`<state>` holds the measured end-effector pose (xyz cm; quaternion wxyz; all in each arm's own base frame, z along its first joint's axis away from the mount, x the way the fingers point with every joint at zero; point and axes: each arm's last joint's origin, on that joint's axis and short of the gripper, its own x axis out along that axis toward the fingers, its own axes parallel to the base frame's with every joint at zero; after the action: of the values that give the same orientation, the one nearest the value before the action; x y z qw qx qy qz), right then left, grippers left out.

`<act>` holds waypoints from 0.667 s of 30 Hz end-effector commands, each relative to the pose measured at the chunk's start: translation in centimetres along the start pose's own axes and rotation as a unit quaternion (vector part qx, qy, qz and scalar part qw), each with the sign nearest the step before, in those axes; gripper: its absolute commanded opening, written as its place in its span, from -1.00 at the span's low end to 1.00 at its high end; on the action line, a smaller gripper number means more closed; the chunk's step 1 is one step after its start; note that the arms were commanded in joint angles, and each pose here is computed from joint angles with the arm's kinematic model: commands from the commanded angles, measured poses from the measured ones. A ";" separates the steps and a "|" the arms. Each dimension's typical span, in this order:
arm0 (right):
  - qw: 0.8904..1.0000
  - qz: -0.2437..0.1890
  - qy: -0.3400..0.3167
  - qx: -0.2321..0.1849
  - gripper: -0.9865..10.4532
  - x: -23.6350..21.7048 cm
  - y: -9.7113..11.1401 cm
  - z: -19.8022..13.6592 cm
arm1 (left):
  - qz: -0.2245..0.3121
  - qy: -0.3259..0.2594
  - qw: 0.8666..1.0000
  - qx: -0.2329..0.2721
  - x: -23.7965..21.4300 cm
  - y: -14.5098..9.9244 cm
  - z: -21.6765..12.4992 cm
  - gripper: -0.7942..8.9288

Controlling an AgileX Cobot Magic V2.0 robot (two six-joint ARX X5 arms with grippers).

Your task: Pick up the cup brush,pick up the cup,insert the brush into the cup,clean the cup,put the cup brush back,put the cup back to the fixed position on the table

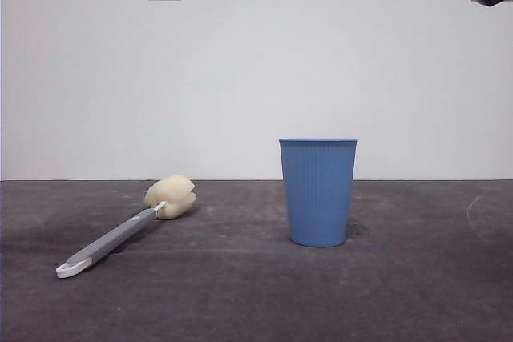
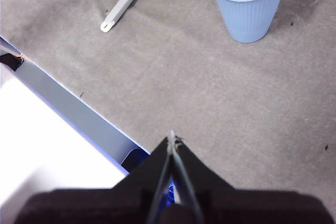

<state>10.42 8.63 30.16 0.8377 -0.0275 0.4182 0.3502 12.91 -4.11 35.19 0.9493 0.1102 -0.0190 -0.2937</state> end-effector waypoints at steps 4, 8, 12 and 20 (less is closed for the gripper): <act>1.000 -0.001 -0.003 -0.003 -0.82 -0.1 0.0 0.1 | 0.083 0.002 0.996 0.039 -2.1 1.4 -0.3 -0.84; 1.000 -0.001 -0.003 -0.003 -0.82 -0.1 0.0 0.1 | 0.117 0.002 0.992 0.044 -3.2 1.1 -2.1 -0.84; 1.000 -0.001 -0.003 -0.003 -0.82 -0.1 0.0 0.1 | 0.132 -0.014 0.990 0.044 -3.3 0.2 -6.2 -0.84; 1.000 -0.001 -0.003 -0.003 -0.82 -0.1 0.0 0.1 | 0.134 -0.006 0.991 -0.007 -3.5 -1.9 -14.5 -0.84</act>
<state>10.42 8.63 30.17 0.8378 -0.0275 0.4181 0.3502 10.46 -0.83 21.38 0.9787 0.1128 -0.0375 -0.1677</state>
